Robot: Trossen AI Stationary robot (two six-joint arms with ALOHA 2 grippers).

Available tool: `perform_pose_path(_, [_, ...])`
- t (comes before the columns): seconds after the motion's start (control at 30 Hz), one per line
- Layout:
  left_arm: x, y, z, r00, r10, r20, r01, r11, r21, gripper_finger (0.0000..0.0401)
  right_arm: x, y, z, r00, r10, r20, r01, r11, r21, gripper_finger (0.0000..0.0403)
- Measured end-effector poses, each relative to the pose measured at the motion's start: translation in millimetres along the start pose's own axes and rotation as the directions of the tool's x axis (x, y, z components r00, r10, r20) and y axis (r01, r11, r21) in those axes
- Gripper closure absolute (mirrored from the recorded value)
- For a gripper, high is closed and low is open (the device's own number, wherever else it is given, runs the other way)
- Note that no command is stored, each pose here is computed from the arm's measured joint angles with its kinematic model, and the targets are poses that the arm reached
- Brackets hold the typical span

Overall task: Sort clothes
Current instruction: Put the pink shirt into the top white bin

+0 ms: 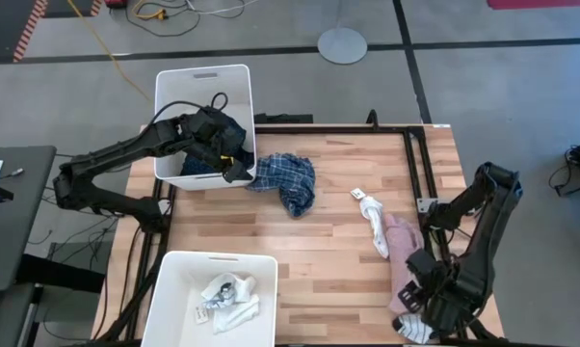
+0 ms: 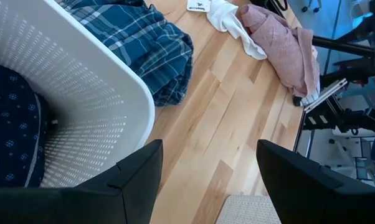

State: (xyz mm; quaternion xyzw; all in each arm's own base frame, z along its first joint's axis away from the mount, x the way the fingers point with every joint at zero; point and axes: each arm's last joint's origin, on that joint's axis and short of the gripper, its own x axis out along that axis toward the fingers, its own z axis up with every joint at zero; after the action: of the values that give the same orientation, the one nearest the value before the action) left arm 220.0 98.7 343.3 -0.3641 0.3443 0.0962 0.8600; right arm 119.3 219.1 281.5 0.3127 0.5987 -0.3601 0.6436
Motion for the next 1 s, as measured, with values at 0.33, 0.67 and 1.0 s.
perform_pose_path(0.33, [0,0,0,1.000,0.000,0.000,0.000,1.000,0.000,0.0149,53,1,22,0.995,-0.083,0.051,0.078,0.993,0.084,0.0127])
perform_pose_path(0.67, [0,0,0,1.000,0.000,0.000,0.000,1.000,0.000,0.0149,98,-8,23,0.996,-0.092,0.009,0.091,0.989,0.116,0.0127])
perform_pose_path(1.0, [0,0,0,1.000,0.000,0.000,0.000,1.000,0.000,0.0149,129,-18,24,0.998,-0.041,0.040,0.036,0.992,0.120,0.0127])
